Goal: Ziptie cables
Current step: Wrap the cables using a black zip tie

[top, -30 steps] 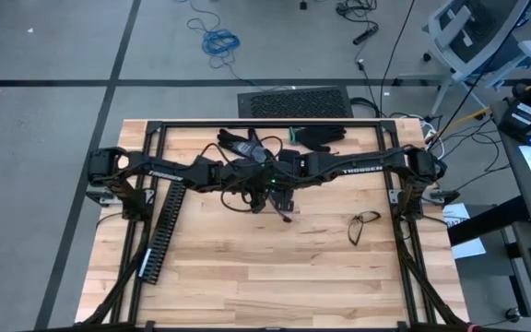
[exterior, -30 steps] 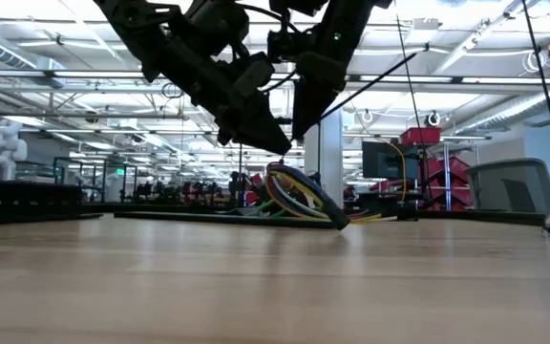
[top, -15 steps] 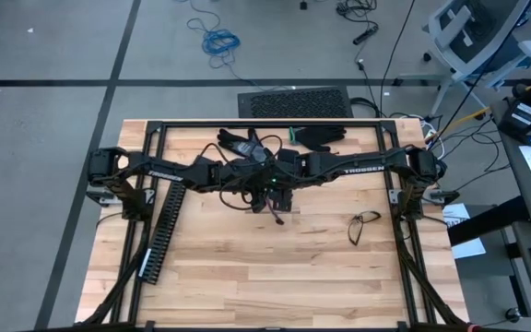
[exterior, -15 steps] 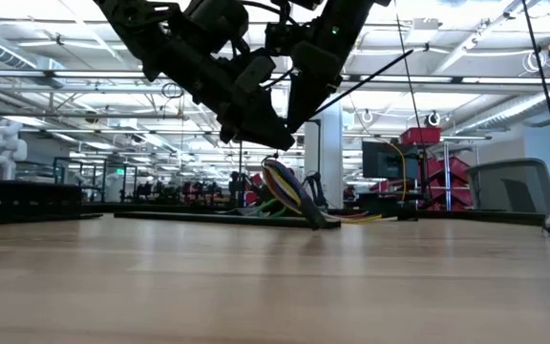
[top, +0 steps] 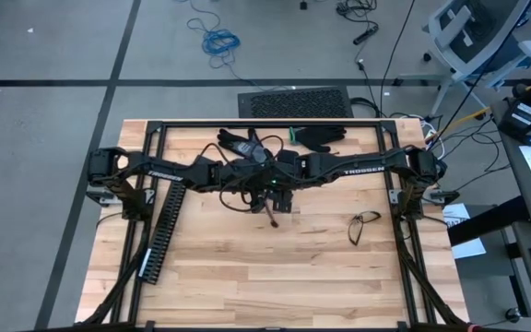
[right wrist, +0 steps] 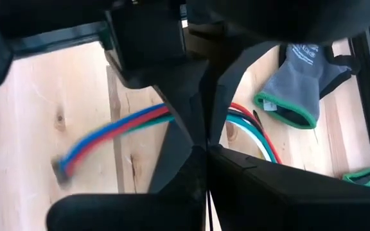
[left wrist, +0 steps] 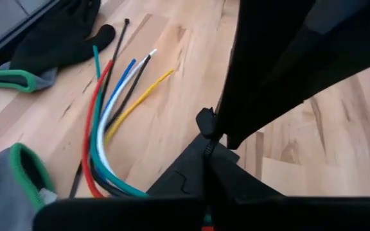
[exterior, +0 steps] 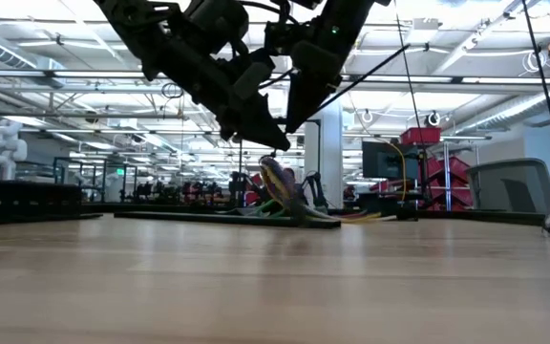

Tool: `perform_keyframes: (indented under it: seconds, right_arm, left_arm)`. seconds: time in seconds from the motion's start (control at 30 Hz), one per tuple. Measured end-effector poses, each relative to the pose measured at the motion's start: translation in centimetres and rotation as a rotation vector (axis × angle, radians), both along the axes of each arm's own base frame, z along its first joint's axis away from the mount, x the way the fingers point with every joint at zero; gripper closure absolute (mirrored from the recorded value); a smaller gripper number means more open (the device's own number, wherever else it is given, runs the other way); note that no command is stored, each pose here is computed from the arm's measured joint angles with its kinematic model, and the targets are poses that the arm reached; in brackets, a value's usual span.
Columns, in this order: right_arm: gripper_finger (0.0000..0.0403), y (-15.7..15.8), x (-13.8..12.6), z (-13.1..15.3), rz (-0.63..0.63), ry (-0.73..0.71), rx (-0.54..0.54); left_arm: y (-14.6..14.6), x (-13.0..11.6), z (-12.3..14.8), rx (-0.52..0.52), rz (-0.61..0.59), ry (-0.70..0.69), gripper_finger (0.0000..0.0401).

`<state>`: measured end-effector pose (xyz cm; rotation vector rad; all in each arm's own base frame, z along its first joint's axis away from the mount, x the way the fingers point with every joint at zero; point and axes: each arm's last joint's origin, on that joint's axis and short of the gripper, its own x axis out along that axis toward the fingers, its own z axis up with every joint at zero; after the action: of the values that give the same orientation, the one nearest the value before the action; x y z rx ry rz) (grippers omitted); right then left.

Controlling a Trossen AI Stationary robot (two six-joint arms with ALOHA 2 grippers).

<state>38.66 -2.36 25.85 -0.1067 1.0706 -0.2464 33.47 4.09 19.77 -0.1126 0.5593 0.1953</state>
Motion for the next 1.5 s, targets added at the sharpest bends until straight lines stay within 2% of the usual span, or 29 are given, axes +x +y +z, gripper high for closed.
perform_keyframes:
  seconds: [0.4,0.6,0.73,0.8,0.9,0.97,1.07,1.17,1.3,1.4,1.5]
  right_arm:
    - [0.0403,-1.6,-1.0,1.8,-0.116,-0.068,0.014]
    - [0.0402,-2.3,-1.4,2.2,-0.198,-0.07,-0.054]
    - [0.0402,-2.5,-1.2,2.3,-0.191,-0.097,-0.032]
    - [0.0402,-2.8,-1.2,2.3,-0.201,-0.096,-0.04]
    - [0.0402,-3.3,-1.5,2.5,-0.246,-0.083,-0.132]
    - [0.0402,-4.0,-2.2,3.1,-0.288,-0.059,-0.235]
    - [0.0402,-5.7,-4.0,5.1,-0.379,-0.054,-0.375]
    - [0.0402,-7.1,-7.8,8.6,-0.514,-0.132,-0.353]
    - [0.0402,-7.1,-14.2,13.4,-0.693,-0.292,-0.277]
    - [0.0403,-5.6,-18.2,15.9,-0.676,-0.401,-0.155]
    - [0.0403,-3.2,-20.4,15.5,-0.646,-0.419,-0.005]
  left_arm:
    - [-0.8,-0.5,-0.7,0.024,0.017,0.037,0.04]
    - [-1.2,-2.1,-3.2,0.009,-0.001,0.294,0.0397]
    - [-0.8,-2.2,-2.9,0.022,0.025,0.293,0.0395]
    - [-0.8,-1.9,-2.6,0.025,0.027,0.25,0.0399]
    - [-0.8,-1.6,-2.1,0.024,0.028,0.193,0.0399]
    - [-0.9,-1.6,-2.2,0.024,0.025,0.199,0.0399]
    - [-1.1,-1.8,-2.4,0.037,0.007,0.239,0.04]
    - [-1.1,-2.2,-2.8,0.044,0.008,0.291,0.04]
    - [-1.1,-2.2,-2.7,0.048,0.004,0.288,0.04]
    - [-1.2,-1.9,-2.4,0.049,-0.046,0.245,0.04]
    - [-1.2,-1.7,-0.8,0.055,-0.119,0.138,0.0401]
